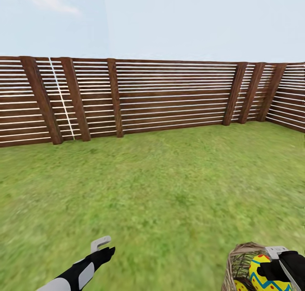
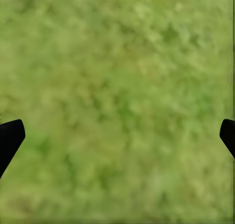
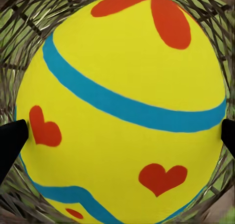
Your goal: Take the three Easter eggs out of the wicker basket on the lawn in the garden, then place them on the lawn next to a single tree (choose any tree) so that all three eggs are next to the same tree and none are left in the basket.
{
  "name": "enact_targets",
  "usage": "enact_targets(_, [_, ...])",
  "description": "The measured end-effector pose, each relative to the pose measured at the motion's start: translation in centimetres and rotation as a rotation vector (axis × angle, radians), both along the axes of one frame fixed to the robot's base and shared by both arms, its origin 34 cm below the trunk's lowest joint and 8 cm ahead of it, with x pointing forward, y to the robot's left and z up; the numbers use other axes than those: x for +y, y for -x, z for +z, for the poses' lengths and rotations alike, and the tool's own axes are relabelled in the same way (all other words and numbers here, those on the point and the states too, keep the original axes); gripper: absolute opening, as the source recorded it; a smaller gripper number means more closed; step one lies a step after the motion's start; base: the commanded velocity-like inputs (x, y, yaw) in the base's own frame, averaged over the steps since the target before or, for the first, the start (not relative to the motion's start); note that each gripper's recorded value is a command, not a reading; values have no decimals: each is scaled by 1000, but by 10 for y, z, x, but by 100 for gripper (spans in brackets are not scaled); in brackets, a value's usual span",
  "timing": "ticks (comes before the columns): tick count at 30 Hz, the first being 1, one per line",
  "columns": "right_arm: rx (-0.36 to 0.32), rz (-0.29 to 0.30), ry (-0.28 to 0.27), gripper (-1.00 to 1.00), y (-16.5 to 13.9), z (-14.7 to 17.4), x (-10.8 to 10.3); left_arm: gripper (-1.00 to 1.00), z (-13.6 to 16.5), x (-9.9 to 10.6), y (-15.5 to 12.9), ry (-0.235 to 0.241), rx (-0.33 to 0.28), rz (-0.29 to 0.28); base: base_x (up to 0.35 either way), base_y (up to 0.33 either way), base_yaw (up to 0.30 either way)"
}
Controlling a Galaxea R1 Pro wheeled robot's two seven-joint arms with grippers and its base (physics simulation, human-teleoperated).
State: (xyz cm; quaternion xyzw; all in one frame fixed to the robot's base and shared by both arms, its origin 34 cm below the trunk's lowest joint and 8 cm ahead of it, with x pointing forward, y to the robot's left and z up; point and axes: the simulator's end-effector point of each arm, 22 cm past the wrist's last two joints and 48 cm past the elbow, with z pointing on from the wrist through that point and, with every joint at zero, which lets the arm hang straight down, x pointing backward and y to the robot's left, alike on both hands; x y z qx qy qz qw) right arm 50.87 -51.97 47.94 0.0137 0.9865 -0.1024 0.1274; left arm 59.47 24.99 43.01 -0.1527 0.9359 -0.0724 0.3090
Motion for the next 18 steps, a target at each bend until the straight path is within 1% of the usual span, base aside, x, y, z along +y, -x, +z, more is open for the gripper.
enact_targets(2, [-2, 0, -1, -100, -1, 5, 0, 100, 5, -1, -2, 1, -2, 0, 0, 0, -194])
enact_targets(4, [-4, -1, -1, -100, -2, 9, 0, 100, 10, -1, -3, 1, -4, 0, 0, 0, -60])
enact_targets(18, [-3, 0, -2, -100, -6, 37, 1, 100, 37, -6, -6, 7, -2, -4, 0, 0, -6])
